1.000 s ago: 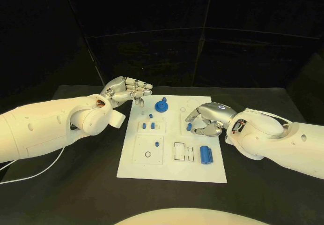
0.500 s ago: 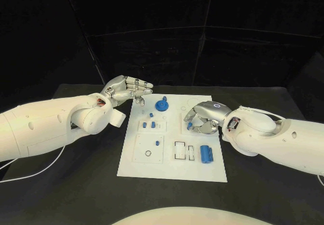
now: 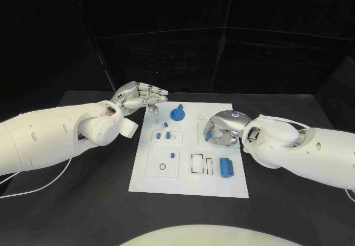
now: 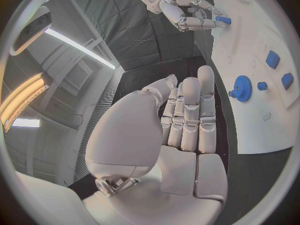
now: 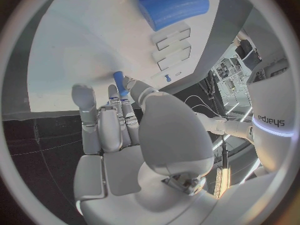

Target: Assemble the parts on the task board

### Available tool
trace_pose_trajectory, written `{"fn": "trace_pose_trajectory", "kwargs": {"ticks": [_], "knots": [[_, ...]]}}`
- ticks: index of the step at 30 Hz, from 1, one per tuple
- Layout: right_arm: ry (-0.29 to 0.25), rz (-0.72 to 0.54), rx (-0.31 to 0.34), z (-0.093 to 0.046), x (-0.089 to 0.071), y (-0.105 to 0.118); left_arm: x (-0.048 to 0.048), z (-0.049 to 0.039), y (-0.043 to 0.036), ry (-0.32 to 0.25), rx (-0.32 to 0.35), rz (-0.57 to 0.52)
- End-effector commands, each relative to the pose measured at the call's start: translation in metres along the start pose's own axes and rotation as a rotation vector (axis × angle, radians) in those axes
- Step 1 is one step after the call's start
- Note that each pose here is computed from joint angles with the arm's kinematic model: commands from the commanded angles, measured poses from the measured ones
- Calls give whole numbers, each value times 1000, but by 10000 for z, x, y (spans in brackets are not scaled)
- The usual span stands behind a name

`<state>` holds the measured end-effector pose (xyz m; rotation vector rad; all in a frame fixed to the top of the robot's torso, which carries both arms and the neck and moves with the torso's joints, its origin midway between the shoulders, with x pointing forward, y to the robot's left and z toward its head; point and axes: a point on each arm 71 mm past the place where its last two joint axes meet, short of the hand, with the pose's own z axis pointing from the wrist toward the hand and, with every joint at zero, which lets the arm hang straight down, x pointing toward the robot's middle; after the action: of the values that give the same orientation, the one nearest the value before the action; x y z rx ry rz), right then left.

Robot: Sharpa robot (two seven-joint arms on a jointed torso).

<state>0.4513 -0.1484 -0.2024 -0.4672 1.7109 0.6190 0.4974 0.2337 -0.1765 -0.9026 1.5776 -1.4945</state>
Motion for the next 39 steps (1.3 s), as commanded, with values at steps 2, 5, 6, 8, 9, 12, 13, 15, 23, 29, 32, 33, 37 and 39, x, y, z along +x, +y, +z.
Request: {"fn": "trace_pose_trajectory", "kwargs": {"ticks": [2, 5, 6, 8, 9, 12, 13, 15, 23, 29, 32, 33, 37, 39], "knots": [[24, -31, 9, 20, 12, -1, 13, 3, -9, 13, 3, -9], [27, -36, 9, 35, 17, 0, 15, 4, -7, 15, 1, -10], [27, -36, 9, 39, 17, 1, 17, 5, -6, 16, 1, -10], [20, -36, 3, 48, 15, 9, 20, 6, -4, 17, -1, -10], [14, -33, -1, 50, 11, 15, 21, 6, -4, 18, -1, -11], [-14, -21, -13, 52, -7, 32, 21, 6, -2, 18, -2, -11], [-23, -17, -15, 51, -14, 34, 21, 6, -1, 18, -2, -11], [-45, -6, -17, 46, -29, 36, 20, 5, 0, 18, -3, -11], [-100, 73, 32, -14, -70, -78, 19, 5, 7, 18, -5, -11], [-110, 180, 70, -121, -83, -177, 14, 4, 19, 16, -7, -10], [-113, 231, 72, -164, -91, -171, 7, 4, 25, 15, -8, -9], [-114, 249, 69, -177, -93, -161, 5, 3, 26, 14, -8, -9], [-113, 300, 47, -206, -101, -86, 1, 2, 32, 13, -9, -9], [-111, 322, 22, -208, -105, -6, -1, 1, 35, 13, -10, -8]]}}
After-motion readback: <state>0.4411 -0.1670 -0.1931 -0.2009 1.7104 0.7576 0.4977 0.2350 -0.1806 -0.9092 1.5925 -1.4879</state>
